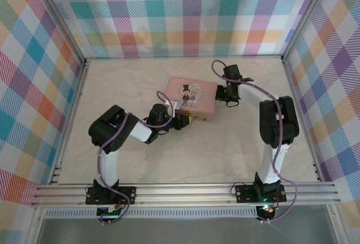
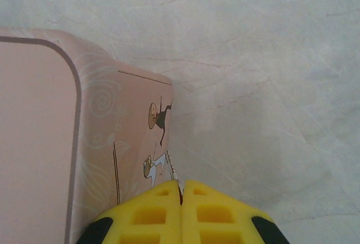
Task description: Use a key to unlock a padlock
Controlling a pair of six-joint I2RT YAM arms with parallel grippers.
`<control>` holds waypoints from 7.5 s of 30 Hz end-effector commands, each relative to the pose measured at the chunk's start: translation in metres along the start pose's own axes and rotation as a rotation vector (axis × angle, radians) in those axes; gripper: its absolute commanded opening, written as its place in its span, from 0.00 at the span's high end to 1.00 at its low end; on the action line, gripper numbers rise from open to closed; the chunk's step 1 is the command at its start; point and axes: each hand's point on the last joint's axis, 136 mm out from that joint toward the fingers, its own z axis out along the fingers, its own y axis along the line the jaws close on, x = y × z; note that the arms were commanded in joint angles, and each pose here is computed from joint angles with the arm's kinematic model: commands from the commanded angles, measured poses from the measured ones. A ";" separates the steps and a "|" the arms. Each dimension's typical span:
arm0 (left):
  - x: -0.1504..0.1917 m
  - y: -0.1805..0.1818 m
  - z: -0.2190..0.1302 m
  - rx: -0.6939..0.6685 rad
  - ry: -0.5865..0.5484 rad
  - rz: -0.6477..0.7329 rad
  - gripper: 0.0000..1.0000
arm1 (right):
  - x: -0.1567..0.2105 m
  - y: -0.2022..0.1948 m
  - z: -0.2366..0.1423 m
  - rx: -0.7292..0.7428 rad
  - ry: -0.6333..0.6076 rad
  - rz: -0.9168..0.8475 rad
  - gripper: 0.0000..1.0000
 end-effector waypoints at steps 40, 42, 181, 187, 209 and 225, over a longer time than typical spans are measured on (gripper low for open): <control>-0.053 -0.029 -0.002 -0.074 0.060 -0.223 0.89 | -0.014 0.021 -0.123 -0.479 -0.177 0.091 1.00; -0.055 -0.031 -0.001 -0.077 0.067 -0.233 0.89 | -0.012 0.031 -0.143 -0.568 -0.200 0.088 1.00; -0.094 -0.059 0.001 0.042 0.037 -0.441 0.89 | 0.078 0.118 -0.083 -1.082 -0.249 0.467 1.00; -0.094 -0.060 0.000 0.046 0.036 -0.443 0.89 | 0.078 0.117 -0.084 -1.082 -0.253 0.467 1.00; -0.094 -0.061 0.001 0.062 0.030 -0.454 0.89 | 0.071 0.118 -0.091 -1.092 -0.280 0.473 1.00; -0.097 -0.068 0.000 0.105 0.024 -0.463 0.90 | 0.061 0.124 -0.089 -1.114 -0.259 0.508 1.00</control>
